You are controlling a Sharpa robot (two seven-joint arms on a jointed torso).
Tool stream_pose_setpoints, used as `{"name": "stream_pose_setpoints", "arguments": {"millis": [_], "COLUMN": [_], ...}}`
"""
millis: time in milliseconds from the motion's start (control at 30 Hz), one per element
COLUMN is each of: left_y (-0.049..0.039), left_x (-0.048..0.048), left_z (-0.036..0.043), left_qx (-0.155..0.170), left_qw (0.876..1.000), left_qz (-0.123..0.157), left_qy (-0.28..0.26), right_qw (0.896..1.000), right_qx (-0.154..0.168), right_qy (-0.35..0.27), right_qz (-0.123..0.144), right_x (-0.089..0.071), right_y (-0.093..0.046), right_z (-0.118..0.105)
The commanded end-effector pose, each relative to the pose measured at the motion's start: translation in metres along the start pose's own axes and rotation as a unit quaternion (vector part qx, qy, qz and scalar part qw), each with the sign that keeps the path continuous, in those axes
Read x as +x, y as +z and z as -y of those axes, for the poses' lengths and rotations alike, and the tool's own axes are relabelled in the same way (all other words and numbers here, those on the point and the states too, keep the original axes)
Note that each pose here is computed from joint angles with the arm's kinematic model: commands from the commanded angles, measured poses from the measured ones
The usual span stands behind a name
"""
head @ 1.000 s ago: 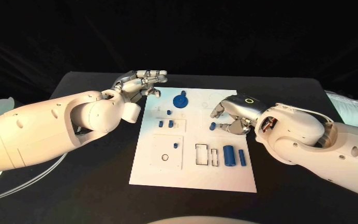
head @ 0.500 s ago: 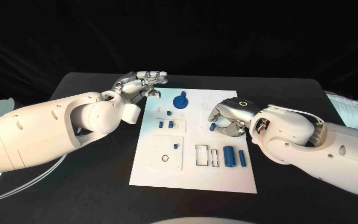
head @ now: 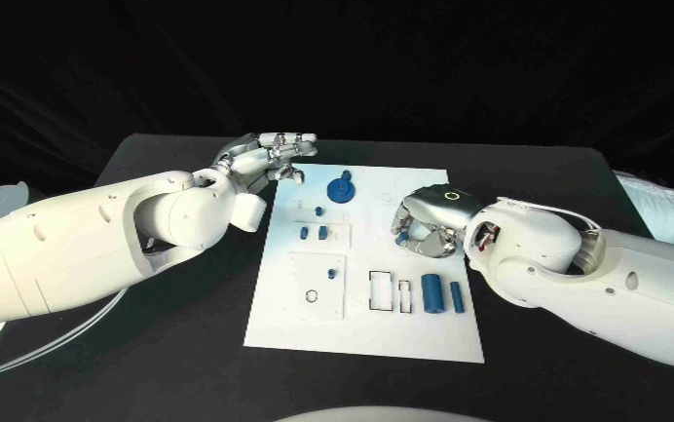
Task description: Assemble the parts on the task board
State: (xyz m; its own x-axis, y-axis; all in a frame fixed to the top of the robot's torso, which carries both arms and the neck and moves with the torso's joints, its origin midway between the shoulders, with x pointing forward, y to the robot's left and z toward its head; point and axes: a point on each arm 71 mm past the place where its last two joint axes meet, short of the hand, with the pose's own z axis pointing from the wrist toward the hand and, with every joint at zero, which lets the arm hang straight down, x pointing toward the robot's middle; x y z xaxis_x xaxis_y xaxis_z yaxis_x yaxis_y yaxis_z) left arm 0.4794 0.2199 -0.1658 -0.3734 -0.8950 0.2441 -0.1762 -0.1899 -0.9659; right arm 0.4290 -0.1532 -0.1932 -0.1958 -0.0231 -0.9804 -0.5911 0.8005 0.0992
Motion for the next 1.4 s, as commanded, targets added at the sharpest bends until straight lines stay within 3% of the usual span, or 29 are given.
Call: {"name": "stream_pose_setpoints", "arguments": {"millis": [33,600,867,1400], "left_y": [0.0002,0.0003,0.0004,0.0006], "left_x": [0.0026,0.0022,0.0021,0.0019], "left_z": [0.0003,0.0000,-0.0005,-0.0008], "left_qx": [0.002,-0.001,-0.002,-0.003], "left_qw": [1.000,1.000,1.000,1.000], "left_qz": [-0.012,-0.012,-0.012,-0.011], "left_qy": [-0.002,-0.001,-0.002,-0.001], "right_qw": [1.000,1.000,0.999,0.997], "right_qx": [-0.001,0.003,-0.020,-0.028], "right_qy": [-0.014,-0.025,-0.007,0.004], "right_qz": [-0.015,-0.008,0.047,0.074], "right_x": [0.005,0.005,-0.003,-0.026], "right_y": [0.000,0.005,0.002,-0.008], "right_z": [0.000,0.001,-0.007,-0.014]}}
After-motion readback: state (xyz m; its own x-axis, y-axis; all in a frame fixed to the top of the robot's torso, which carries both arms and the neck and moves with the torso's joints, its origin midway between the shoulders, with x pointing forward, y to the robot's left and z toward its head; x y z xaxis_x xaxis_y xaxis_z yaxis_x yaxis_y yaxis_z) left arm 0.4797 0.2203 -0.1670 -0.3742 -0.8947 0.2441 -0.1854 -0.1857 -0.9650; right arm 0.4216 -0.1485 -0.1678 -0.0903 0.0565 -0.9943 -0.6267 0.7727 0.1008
